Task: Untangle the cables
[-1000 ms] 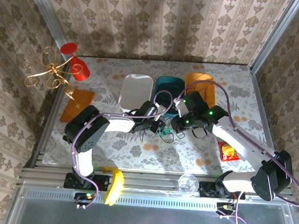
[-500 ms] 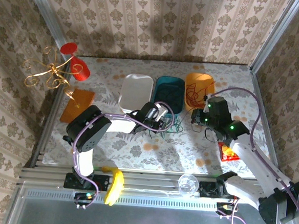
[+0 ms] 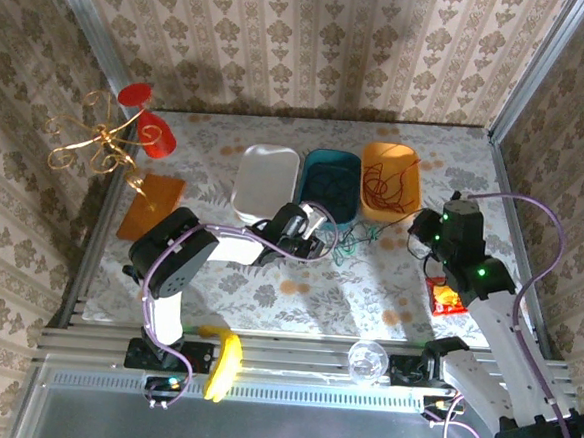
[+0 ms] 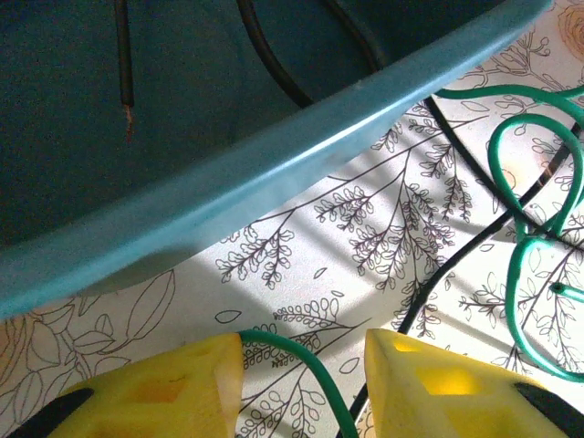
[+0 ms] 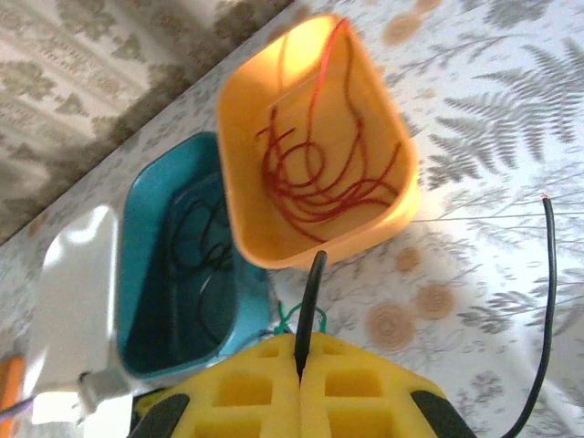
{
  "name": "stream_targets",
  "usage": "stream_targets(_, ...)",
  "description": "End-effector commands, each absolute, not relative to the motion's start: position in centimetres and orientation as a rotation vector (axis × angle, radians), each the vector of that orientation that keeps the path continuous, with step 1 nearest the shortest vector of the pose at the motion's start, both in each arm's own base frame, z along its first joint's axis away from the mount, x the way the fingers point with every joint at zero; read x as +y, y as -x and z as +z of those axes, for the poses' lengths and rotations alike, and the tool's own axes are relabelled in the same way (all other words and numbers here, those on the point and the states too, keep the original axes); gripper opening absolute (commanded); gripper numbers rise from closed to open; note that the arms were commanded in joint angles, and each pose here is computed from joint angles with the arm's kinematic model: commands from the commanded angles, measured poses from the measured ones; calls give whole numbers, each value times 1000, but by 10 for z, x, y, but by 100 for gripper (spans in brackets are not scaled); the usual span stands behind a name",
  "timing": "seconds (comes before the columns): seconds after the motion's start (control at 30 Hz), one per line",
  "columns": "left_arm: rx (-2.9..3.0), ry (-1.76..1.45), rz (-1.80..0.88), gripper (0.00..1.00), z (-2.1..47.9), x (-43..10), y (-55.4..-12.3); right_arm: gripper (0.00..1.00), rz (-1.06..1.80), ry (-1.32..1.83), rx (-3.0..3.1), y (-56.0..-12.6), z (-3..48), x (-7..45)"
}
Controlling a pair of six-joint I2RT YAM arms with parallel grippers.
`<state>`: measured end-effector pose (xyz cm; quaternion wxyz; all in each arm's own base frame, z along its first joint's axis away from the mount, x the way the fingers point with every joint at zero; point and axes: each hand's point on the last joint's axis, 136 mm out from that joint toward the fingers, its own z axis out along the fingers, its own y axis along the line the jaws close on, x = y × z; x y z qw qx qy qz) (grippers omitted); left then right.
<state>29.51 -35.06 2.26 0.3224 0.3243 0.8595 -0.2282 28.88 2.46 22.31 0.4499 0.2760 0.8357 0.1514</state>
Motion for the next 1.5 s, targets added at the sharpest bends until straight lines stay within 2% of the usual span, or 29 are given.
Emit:
stream_targets(0.0, 2577, -888, -388, 42, -57, -287, -252, 0, 268, -756, 1995, -281, 238, -3)
stream_targets(0.17, 2412, -936, -532, 43, -22, -306, -248, 0, 441, -522, 2106, -299, 239, 37)
stream_targets(0.43, 2057, -1203, -676, 55, 66, -367, -233, 0, 609, -351, 2214, -302, 227, 73)
stream_targets(0.57, 1962, -1298, -712, 58, 86, -400, -230, 0, 705, -309, 2245, -302, 224, 89)
stream_targets(0.77, 1911, -1330, -720, 59, 85, -431, -245, 0, 780, -291, 2236, -299, 227, 99)
stream_targets(0.9, 1932, -1343, -736, 52, 73, -444, -255, 0, 810, -289, 2229, -297, 231, 102)
stream_targets(1.0, 1938, -1326, -735, 38, 67, -449, -264, 0, 820, -293, 2222, -296, 234, 102)
stream_targets(1.17, 1968, -1177, -769, 0, 72, -445, -291, 0, 827, -295, 2213, -295, 239, 102)
stream_targets(1.33, 1959, -1079, -798, 0, 90, -430, -297, 0, 728, -343, 2194, -294, 245, 86)
stream_targets(1.47, 2016, -1020, -809, 0, 85, -407, -292, 0, 621, -443, 2167, -294, 246, 63)
